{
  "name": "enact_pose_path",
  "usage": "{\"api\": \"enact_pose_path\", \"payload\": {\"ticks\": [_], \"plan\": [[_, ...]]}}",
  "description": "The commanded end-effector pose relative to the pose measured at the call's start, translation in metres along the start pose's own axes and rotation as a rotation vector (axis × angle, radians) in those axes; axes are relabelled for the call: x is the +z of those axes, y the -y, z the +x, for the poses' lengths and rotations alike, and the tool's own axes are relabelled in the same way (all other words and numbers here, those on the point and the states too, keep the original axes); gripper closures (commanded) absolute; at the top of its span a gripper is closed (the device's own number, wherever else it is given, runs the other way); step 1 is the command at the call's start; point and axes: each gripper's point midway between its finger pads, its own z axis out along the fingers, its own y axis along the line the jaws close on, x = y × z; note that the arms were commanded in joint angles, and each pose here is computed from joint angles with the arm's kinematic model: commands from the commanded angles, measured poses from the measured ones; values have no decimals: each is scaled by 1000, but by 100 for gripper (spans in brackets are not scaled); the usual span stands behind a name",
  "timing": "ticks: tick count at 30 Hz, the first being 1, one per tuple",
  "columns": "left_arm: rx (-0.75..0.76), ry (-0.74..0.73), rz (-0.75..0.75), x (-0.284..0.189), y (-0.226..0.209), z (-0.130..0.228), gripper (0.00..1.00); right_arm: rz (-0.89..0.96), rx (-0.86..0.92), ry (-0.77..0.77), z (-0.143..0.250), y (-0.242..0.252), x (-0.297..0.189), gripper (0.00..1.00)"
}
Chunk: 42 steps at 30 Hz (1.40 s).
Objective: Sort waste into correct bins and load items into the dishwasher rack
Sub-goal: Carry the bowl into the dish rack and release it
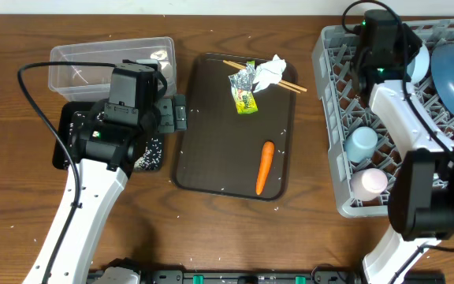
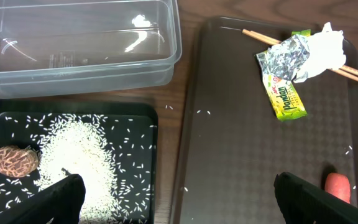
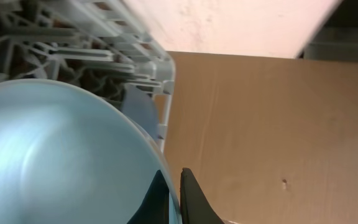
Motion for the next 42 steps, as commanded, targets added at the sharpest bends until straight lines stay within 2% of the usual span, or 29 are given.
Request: {"api": "enact_pose_path", "payload": {"ticks": [1,10,15,17,20,23,28,32,37,39,42], "plan": [[-6,10,-5,-2,-1,-6,2,7,-25,-14,-6,-12,4,99],[-6,10,-5,-2,-1,-6,2,18,-39,-21,-12,-27,12,99],[-6,10,-5,-2,-1,-6,2,25,-54,-2,-24,-32,-2,98],[-6,10,-5,-2,-1,-6,2,30,-61,11,-31,-34,-12,91],[-6,10,-5,-2,-1,-6,2,28,-87,35,-42,-41,-27,88],[-6,10,-5,-2,-1,-6,2,8,-145,50,-49,-53,-41,79],[-6,10,-5,-2,-1,-6,2,3,-214,55,-54,-64,-60,55],[-6,10,-5,-2,-1,-6,2,49,-223,26,-55,-61,-77,51],[-6,10,-5,-2,-1,-6,2,117,-190,-9,-57,-54,-99,43],[-6,10,-5,-2,-1,-6,2,139,-148,0,-62,-46,-104,37],[-6,10,-5,-2,-1,-6,2,184,42,54,-74,-20,-110,22]]}}
